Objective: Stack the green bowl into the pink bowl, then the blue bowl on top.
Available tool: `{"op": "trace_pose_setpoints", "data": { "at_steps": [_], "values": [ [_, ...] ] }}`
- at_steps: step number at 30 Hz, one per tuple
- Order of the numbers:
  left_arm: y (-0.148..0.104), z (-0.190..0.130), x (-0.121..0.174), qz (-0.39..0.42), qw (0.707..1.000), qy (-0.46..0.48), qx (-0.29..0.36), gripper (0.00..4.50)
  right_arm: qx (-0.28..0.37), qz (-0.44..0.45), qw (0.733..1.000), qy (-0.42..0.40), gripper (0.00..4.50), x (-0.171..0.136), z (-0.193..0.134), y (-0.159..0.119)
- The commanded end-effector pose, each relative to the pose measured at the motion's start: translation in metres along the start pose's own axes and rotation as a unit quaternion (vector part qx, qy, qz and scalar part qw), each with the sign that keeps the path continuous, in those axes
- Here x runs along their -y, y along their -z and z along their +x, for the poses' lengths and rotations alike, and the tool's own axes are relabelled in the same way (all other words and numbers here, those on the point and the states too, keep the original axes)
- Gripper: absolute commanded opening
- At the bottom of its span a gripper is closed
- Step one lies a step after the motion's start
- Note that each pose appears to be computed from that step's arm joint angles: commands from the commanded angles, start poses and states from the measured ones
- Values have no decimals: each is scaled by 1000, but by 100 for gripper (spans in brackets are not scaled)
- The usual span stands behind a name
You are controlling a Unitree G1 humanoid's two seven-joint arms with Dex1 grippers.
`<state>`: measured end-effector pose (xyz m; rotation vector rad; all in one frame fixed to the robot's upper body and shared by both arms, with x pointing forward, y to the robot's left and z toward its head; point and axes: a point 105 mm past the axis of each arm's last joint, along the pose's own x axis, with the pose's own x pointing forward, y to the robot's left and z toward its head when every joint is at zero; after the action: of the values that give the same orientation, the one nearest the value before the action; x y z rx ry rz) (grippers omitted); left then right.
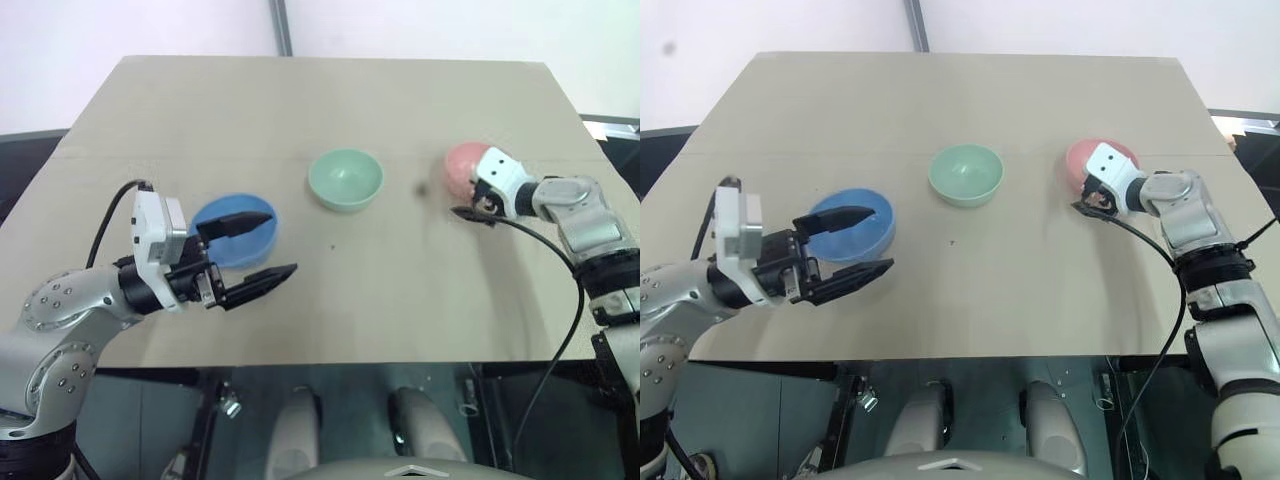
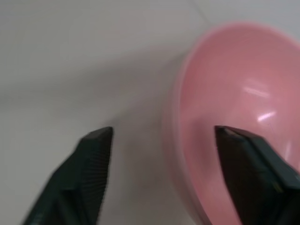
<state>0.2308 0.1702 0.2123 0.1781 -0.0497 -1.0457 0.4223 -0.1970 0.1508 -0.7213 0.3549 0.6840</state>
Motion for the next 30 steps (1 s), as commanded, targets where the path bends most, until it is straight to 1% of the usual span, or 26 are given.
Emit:
{"op": "trace_pose_setpoints", "data": {
  "at_steps": [1,4,5,7,8,10,14,17,19,21,26,29,30],
  "values": [
    [-10,-1,7,24,1000,2,8,450,13,-26,1000,5,174,10,-1,-15],
    [-9,-1,7,23,1000,-2,10,450,20,-47,999,-2,20,9,0,-20],
    [-9,-1,7,23,1000,-2,10,450,25,-57,998,0,8,9,0,-24],
    [-8,-1,7,22,1000,-4,11,450,37,-103,994,5,8,8,-1,-32],
    [-8,-1,6,20,1000,-6,12,450,49,-119,992,-6,8,3,-3,-39],
    [-5,-3,5,17,1000,-8,11,450,96,-142,984,-48,8,-17,-10,-61],
    [4,-9,4,7,1000,-17,-1,450,151,-161,964,-148,8,-81,-25,-86],
    [17,-16,1,3,999,-32,-15,450,178,-165,950,-194,8,-133,-30,-98],
    [23,-21,0,-2,999,-41,-22,450,178,-162,949,-204,8,-159,-28,-101],
    [25,-24,0,-2,999,-44,-25,450,172,-150,952,-202,8,-169,-26,-103],
    [24,-26,-1,2,998,-51,-24,450,158,-147,958,-191,8,-173,-20,-107],
    [24,-24,0,3,998,-51,-23,450,143,-146,958,-202,8,-178,-14,-105],
    [24,-24,1,3,998,-50,-23,450,140,-147,958,-201,47,-178,-12,-104]
  ]
}}
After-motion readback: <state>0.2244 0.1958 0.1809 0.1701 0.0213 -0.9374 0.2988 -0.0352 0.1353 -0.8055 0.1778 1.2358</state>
